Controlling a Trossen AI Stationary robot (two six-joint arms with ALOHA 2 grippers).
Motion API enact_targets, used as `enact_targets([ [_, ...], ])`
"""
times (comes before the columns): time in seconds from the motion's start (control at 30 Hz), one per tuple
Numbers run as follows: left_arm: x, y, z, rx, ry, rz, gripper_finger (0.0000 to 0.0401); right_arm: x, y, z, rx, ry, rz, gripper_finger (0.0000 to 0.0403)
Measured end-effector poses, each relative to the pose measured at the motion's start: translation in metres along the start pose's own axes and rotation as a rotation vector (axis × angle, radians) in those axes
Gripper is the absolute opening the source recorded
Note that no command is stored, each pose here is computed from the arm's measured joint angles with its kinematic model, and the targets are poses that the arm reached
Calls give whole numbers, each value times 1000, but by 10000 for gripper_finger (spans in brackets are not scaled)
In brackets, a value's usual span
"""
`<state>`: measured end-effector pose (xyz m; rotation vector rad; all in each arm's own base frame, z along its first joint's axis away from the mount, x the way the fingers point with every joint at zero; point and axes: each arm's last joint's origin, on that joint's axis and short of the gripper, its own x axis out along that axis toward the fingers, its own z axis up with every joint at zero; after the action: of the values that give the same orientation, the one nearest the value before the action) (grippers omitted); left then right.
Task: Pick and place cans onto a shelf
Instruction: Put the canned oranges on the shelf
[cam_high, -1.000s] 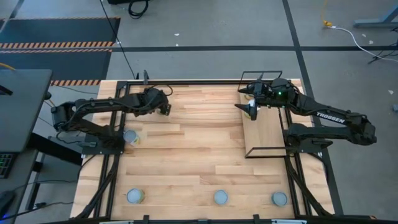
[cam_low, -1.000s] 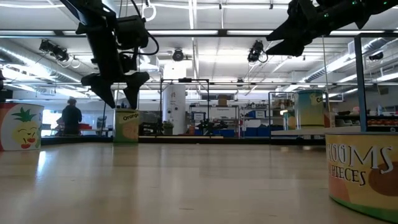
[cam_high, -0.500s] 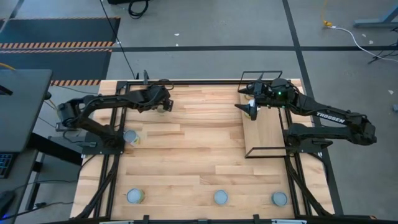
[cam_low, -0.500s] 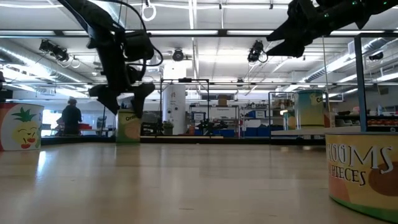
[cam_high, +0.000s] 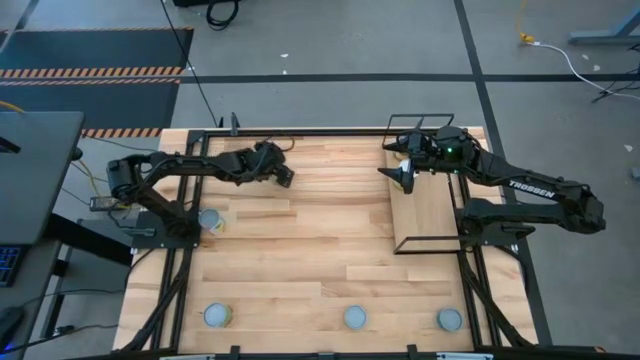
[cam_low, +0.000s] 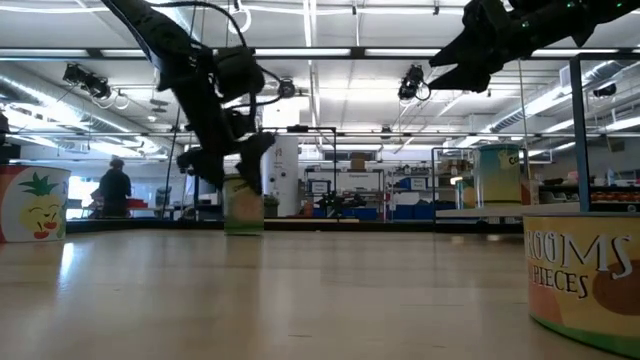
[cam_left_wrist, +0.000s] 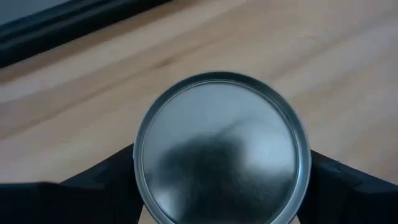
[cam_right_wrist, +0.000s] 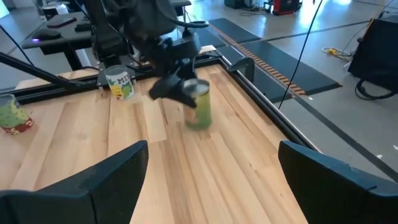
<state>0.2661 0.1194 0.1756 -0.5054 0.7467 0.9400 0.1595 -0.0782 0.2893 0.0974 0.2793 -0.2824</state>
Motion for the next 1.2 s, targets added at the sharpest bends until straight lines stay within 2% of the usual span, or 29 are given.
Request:
enact_targets([
  [0.17,-18,-44,-7,71,-120,-221,315,2,8,-1,-96,13,63,368],
  [0.3,-42,-81,-11,159,-190,-344,317,8,20,-2,-144,13,137,368],
  [0.4,-55,-109,-10,272,-222,-380,317,19,31,-6,-191,39,198,368],
  [0.5,-60,-139,-10,451,-226,-394,317,31,41,-11,-247,68,239,368],
  [0.6,-55,-164,-15,628,-192,-379,317,42,50,-18,-300,106,247,369],
  [0.7,-45,-184,-17,707,-157,-412,319,49,57,-24,-328,137,270,372],
  [0.83,-35,-197,-16,736,-138,-472,336,59,62,-30,-331,174,264,378],
  [1.03,-34,-199,-16,742,-136,-479,355,79,70,-45,-323,241,286,383],
  [1.2,-34,-198,-17,770,-124,-469,356,97,77,-53,-331,227,305,389],
])
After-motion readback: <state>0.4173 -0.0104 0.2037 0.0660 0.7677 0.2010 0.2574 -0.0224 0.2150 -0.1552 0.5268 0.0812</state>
